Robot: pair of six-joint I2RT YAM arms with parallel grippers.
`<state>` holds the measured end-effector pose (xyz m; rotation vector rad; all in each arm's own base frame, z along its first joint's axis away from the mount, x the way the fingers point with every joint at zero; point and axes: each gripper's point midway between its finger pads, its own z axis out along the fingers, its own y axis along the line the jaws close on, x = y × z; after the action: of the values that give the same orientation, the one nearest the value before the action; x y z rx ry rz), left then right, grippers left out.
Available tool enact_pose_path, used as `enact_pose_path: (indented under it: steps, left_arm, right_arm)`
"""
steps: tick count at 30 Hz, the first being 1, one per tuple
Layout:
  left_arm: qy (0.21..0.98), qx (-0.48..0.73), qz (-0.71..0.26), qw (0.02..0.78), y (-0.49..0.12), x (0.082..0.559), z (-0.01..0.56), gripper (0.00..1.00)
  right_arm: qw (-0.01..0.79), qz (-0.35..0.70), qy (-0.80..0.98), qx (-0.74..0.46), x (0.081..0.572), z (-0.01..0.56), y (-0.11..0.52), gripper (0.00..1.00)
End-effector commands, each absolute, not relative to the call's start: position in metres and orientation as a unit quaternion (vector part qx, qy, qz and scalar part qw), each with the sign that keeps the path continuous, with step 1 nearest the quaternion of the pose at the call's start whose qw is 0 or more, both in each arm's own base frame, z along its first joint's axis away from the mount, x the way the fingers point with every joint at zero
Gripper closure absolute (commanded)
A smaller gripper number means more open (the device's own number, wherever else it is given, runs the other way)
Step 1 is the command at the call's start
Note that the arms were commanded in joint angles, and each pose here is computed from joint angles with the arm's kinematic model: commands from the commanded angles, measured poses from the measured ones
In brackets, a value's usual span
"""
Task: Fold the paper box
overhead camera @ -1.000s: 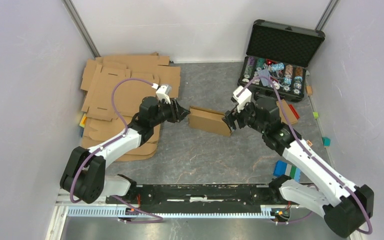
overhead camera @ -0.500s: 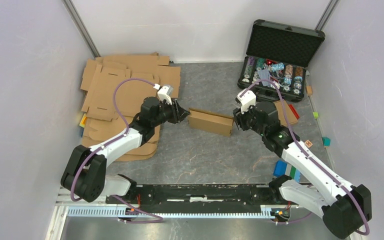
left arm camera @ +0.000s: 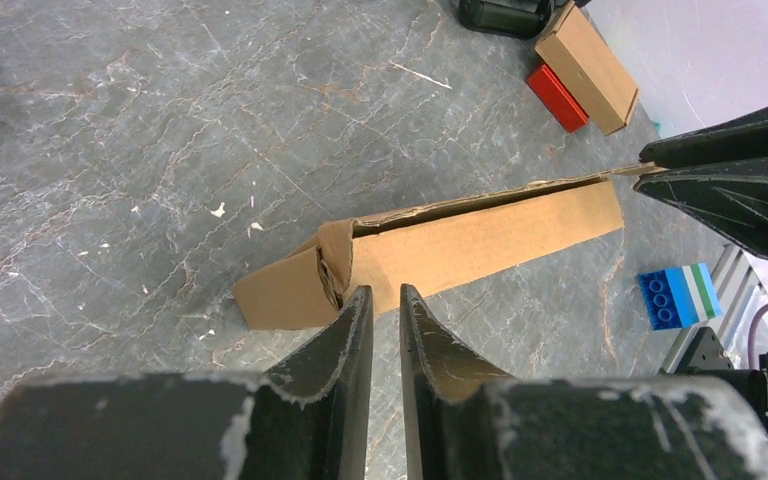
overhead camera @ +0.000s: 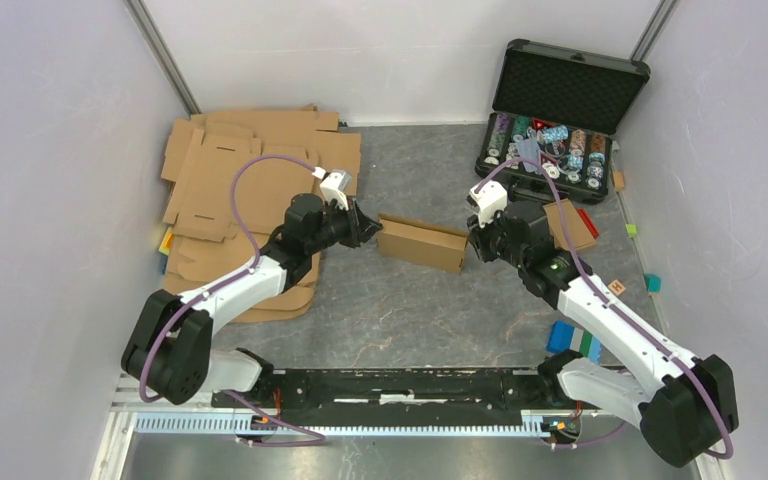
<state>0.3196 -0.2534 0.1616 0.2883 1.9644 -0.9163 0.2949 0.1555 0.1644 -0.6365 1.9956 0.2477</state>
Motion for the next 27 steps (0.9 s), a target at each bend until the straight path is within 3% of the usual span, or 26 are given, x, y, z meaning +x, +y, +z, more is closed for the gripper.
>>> enact_pose_path:
  steps: [1, 11, 16, 22, 27]
  left_arm:
    - [0.782, 0.141, -0.366, 0.484, -0.259, 0.327, 0.179, 0.78]
    - [0.792, 0.132, -0.332, 0.495, -0.251, 0.33, 0.177, 0.84]
    - [0.785, 0.119, -0.322, 0.515, -0.242, 0.328, 0.187, 0.8]
    - [0.792, 0.098, -0.3, 0.523, -0.231, 0.331, 0.188, 0.66]
    - [0.796, 0.107, -0.305, 0.512, -0.238, 0.336, 0.184, 0.64]
  right_arm:
    - [0.502, 0.106, 0.82, -0.254, 0.3, 0.175, 0.157, 0.7]
    - [0.505, 0.108, 0.819, -0.251, 0.302, 0.179, 0.158, 0.8]
    - [0.507, 0.107, 0.817, -0.251, 0.301, 0.181, 0.157, 0.66]
    - [0.514, 0.103, 0.816, -0.244, 0.302, 0.185, 0.154, 0.64]
    - [0.514, 0.108, 0.816, -0.243, 0.303, 0.186, 0.155, 0.63]
